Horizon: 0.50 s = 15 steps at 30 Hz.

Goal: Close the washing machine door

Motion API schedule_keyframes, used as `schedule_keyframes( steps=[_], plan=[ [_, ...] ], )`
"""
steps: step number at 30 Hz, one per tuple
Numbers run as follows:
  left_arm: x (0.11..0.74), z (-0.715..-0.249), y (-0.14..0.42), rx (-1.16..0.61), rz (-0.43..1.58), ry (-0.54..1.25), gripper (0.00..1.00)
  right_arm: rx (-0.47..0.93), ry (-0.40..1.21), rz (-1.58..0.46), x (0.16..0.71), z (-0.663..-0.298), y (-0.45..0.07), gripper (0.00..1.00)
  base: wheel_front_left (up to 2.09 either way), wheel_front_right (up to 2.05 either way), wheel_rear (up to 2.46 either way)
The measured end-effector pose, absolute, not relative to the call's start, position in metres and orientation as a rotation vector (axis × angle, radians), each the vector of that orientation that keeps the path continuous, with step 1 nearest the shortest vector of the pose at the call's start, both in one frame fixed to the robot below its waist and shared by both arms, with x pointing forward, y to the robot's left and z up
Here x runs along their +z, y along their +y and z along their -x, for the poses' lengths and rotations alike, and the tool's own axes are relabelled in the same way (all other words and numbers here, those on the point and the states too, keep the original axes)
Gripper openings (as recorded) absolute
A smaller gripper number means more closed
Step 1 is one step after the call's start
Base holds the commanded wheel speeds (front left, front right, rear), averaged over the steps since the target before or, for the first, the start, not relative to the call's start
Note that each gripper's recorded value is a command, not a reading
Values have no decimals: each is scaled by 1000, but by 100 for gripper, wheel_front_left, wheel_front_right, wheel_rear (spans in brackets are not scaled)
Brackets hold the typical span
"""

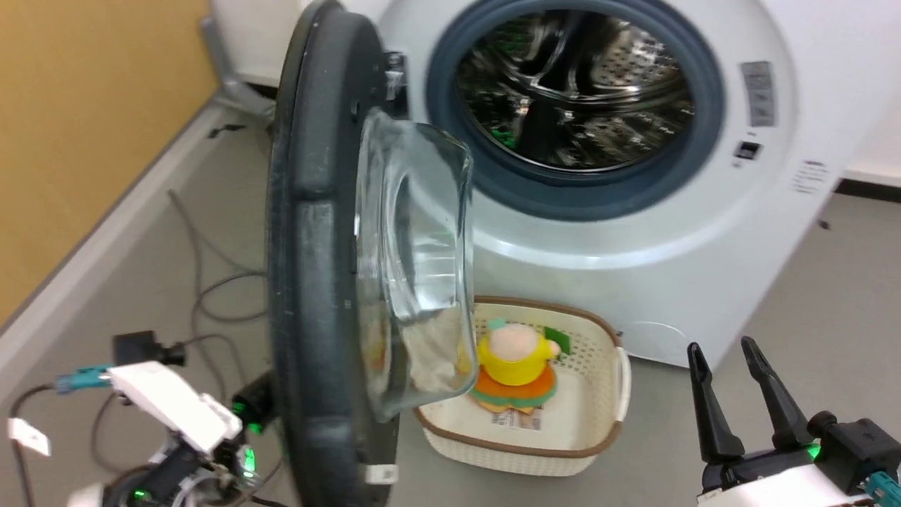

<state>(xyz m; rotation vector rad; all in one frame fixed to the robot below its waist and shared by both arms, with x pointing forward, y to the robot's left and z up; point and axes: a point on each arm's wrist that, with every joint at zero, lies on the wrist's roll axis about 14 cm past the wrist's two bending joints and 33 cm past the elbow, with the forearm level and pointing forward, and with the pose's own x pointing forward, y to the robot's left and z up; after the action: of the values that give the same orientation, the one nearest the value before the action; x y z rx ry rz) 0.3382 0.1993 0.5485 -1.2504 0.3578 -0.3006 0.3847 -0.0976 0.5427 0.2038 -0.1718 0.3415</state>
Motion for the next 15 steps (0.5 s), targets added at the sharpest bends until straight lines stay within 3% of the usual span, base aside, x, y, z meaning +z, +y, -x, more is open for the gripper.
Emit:
schedule_keyframes(
  steps=[15],
  plan=[
    [534,-377,74,-488,1389,497,0,119,-158,-172,532,-360,-174,100,0,0,0]
  ],
)
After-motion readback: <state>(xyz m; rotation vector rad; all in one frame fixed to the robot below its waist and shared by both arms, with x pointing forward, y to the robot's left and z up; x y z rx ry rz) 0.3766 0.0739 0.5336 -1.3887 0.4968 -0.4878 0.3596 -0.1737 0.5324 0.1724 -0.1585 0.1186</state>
